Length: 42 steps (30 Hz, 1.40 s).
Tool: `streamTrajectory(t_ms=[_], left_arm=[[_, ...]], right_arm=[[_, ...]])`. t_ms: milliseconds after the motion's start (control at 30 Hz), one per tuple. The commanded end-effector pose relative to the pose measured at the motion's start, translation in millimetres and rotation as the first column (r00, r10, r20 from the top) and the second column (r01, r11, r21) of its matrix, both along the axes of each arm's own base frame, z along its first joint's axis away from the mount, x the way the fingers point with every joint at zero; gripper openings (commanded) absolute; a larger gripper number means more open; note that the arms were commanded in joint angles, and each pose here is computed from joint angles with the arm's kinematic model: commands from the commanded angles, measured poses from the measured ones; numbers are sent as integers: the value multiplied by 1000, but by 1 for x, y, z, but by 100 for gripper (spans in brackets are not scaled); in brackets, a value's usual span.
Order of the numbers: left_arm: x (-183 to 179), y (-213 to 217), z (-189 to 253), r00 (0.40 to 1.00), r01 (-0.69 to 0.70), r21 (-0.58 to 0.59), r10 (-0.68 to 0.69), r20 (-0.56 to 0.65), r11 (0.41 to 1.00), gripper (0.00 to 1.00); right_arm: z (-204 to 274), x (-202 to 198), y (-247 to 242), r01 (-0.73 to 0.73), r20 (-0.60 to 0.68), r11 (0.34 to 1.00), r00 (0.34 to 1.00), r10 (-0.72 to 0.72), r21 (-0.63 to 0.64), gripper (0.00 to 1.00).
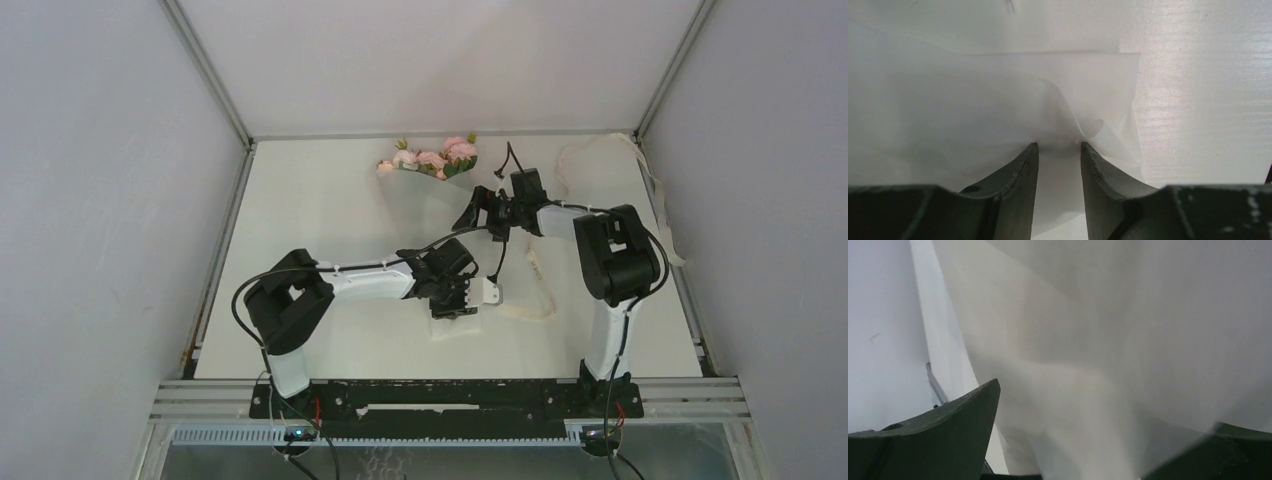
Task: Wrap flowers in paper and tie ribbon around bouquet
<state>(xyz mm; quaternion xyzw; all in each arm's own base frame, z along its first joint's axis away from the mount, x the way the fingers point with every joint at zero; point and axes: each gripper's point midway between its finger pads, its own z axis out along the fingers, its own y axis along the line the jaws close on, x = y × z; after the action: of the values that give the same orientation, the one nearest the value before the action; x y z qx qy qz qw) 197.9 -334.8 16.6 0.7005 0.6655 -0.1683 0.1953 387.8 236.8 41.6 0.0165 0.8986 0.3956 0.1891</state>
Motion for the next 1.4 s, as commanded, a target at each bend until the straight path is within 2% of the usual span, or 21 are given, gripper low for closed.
streamTrajectory(t_ms=[0, 67, 100, 133, 200, 267, 300, 400, 500, 600, 700, 800, 967, 1133, 1233, 1367], left_arm=[[-29, 38, -42, 994, 16, 161, 2, -108, 987, 41], [-29, 39, -43, 994, 16, 163, 2, -108, 986, 41], [-29, 39, -43, 994, 16, 164, 2, -108, 986, 41], [-29, 39, -43, 994, 17, 163, 1, -109, 986, 42], [-29, 39, -43, 994, 19, 161, -1, -109, 987, 41], [-28, 38, -39, 995, 23, 153, -7, -104, 988, 42], [-26, 35, -33, 995, 21, 142, -7, -98, 990, 43], [-22, 14, 8, 992, 15, 45, -9, -126, 999, 50], [-24, -25, 62, 987, 53, -102, -68, -148, 993, 69], [-29, -75, 94, 978, 82, -211, -119, -169, 974, 75], [-35, -119, 79, 972, 121, -216, -160, -170, 969, 79], [-32, -150, 58, 974, 165, -196, -191, -121, 967, 81], [-16, -192, 60, 976, 178, -290, -206, -68, 940, 84], [-5, -213, 25, 985, 105, -278, -138, -103, 955, 85], [-6, -215, 1, 985, 69, -248, -105, -136, 966, 81], [1, -218, -8, 991, 37, -240, -66, -114, 970, 79]], right_arm=[[-17, 4, 27, -42, 19, 997, 999, 41, 69, 100], [-17, 6, 32, -39, 16, 993, 999, 37, 108, 98], [-16, 7, 33, -31, 10, 992, 1000, 30, 126, 94], [-16, 8, 34, -25, 7, 990, 1000, 24, 141, 86], [-16, 8, 36, -24, -2, 984, 1000, 24, 177, 51], [-15, 8, 38, -26, -3, 979, 1000, 27, 202, 8], [-15, 8, 38, -25, -4, 979, 1000, 27, 204, 0], [-15, 11, 35, -14, -1, 980, 1000, 14, 199, 0], [-15, 16, 27, 5, 4, 981, 1000, -6, 194, 0], [-15, 21, 18, 11, 12, 983, 1000, -14, 184, 0], [-15, 19, 10, -40, 21, 983, 999, 36, 182, 0], [-18, 19, 1, -77, 18, 985, 997, 75, 156, 0], [-10, 24, -19, -123, 31, 979, 992, 119, 162, 0], [-13, 20, -23, -138, -1, 978, 990, 140, 153, 0], [-12, 20, -22, -143, 1, 977, 990, 144, 156, 0], [-10, 20, -23, -140, 2, 978, 990, 141, 152, 0]])
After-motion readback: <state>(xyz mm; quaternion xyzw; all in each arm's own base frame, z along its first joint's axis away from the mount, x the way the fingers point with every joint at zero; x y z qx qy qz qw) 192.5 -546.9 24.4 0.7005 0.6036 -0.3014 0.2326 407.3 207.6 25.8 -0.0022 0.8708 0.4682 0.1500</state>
